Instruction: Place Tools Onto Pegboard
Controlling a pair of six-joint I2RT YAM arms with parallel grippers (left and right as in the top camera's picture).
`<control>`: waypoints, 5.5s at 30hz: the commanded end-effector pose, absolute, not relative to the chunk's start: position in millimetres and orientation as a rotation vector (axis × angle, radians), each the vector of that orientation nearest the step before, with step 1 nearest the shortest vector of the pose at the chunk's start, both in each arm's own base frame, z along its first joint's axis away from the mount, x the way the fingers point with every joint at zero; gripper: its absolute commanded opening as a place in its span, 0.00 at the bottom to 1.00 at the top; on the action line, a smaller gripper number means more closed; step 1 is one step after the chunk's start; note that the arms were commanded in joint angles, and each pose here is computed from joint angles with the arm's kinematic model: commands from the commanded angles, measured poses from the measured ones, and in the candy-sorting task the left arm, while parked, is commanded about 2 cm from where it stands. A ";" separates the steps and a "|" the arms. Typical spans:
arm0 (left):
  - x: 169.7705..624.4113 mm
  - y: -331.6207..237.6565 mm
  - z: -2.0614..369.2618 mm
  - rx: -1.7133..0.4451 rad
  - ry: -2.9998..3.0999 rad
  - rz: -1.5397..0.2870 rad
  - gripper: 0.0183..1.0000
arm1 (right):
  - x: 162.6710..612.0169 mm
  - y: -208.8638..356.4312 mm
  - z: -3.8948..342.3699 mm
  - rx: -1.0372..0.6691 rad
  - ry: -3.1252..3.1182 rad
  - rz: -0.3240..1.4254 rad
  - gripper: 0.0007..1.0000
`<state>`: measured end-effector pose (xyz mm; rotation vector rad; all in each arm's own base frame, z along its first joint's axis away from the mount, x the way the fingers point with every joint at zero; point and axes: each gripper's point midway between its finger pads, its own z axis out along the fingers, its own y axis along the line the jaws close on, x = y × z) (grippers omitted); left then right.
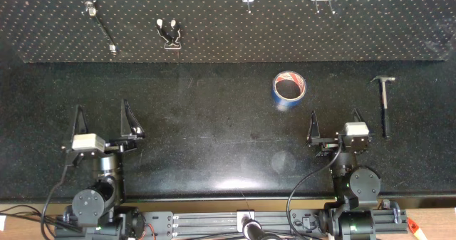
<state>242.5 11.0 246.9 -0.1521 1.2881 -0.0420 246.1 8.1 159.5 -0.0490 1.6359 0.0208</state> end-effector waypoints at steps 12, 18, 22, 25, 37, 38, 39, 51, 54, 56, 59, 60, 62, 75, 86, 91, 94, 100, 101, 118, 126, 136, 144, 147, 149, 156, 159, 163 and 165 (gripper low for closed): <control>245.5 15.4 155.7 -0.130 1.644 -0.026 1.00 | 245.9 9.8 158.1 -0.057 1.637 0.024 0.98; 246.0 -1.0 155.7 -0.075 1.648 -0.076 1.00 | 245.9 9.7 158.1 -0.057 1.637 0.024 0.98; 245.9 -6.9 155.7 -0.055 1.649 -0.095 1.00 | 245.9 9.7 158.1 -0.057 1.637 0.024 0.98; 245.9 -6.8 155.6 -0.056 1.649 -0.094 1.00 | 245.9 9.8 158.1 -0.057 1.637 0.024 0.98; 245.9 -6.8 155.6 -0.056 1.649 -0.094 1.00 | 246.4 6.0 163.3 -0.010 1.616 0.034 0.98; 245.9 -6.8 155.6 -0.056 1.649 -0.094 1.00 | 246.4 6.2 169.4 -0.001 1.597 0.045 0.98; 245.9 -6.8 155.6 -0.056 1.649 -0.094 1.00 | 246.2 6.6 173.7 -0.003 1.594 0.047 0.98; 245.9 -6.8 155.5 -0.056 1.650 -0.094 1.00 | 330.5 57.1 229.3 0.018 2.165 0.433 0.98; 245.9 -6.9 155.6 -0.055 1.649 -0.095 1.00 | 332.5 78.9 202.9 -0.032 2.283 0.459 0.98; 245.9 -6.8 155.6 -0.056 1.649 -0.094 1.00 | 332.8 93.1 183.6 -0.050 2.350 0.457 0.98; 245.9 -6.8 155.6 -0.056 1.649 -0.094 1.00 | 331.4 104.1 151.6 -0.016 2.492 0.378 0.98; 245.9 -6.8 155.5 -0.056 1.650 -0.094 1.00 | 330.5 104.5 141.5 -0.007 2.548 0.341 0.98; 245.9 -6.9 155.6 -0.055 1.649 -0.095 1.00 | 331.6 102.9 129.6 0.029 2.623 0.312 0.98; 245.9 -6.8 155.6 -0.056 1.649 -0.094 1.00 | 339.1 111.5 77.9 0.056 2.856 0.200 0.98; 245.9 -6.8 155.6 -0.056 1.649 -0.094 1.00 | 333.0 113.0 51.0 0.023 2.939 0.164 0.47; 245.9 -6.9 155.6 -0.055 1.649 -0.095 1.00 | 333.0 113.0 51.0 0.018 2.939 0.163 0.24; 245.9 -6.8 155.6 -0.056 1.649 -0.094 1.00 | 333.0 112.9 51.0 0.018 2.939 0.163 0.13; 245.9 -6.8 155.6 -0.056 1.649 -0.094 1.00 | 333.1 112.9 51.0 0.018 2.939 0.163 0.09; 245.9 -6.9 155.6 -0.055 1.649 -0.095 1.00 | 333.1 113.0 51.5 0.018 2.937 0.164 0.09; 245.9 -6.8 155.6 -0.056 1.649 -0.094 1.00 | 360.6 167.5 302.5 -0.359 1.984 0.365 0.07; 245.9 -6.8 155.6 -0.056 1.649 -0.094 1.00 | 371.4 204.3 325.0 -0.535 1.799 0.327 0.07; 245.9 -6.9 155.5 -0.055 1.650 -0.095 1.00 | 420.2 213.2 249.0 -0.486 1.931 0.102 0.08; 245.9 -6.9 155.6 -0.055 1.649 -0.095 1.00 | 452.5 235.2 212.5 -0.528 1.893 0.074 0.08; 245.9 -6.8 155.6 -0.056 1.649 -0.094 1.00 | 453.1 243.0 211.9 -0.535 1.877 0.089 0.77; 245.9 -6.9 155.6 -0.055 1.649 -0.095 1.00 | 442.7 242.6 232.1 -0.540 1.855 0.111 0.89; 245.9 -6.9 155.6 -0.055 1.649 -0.095 1.00 | 346.1 158.9 351.2 -0.463 1.786 0.109 0.92; 245.9 -6.8 155.6 -0.056 1.649 -0.094 1.00 | 336.2 94.3 317.6 -0.278 1.998 0.047 0.92; 245.9 -6.9 155.6 -0.055 1.649 -0.095 1.00 | 333.0 17.3 278.0 -0.072 2.220 0.109 0.93; 245.9 -6.8 155.6 -0.056 1.649 -0.094 1.00 | 314.1 -24.5 266.5 0.122 2.348 0.129 0.93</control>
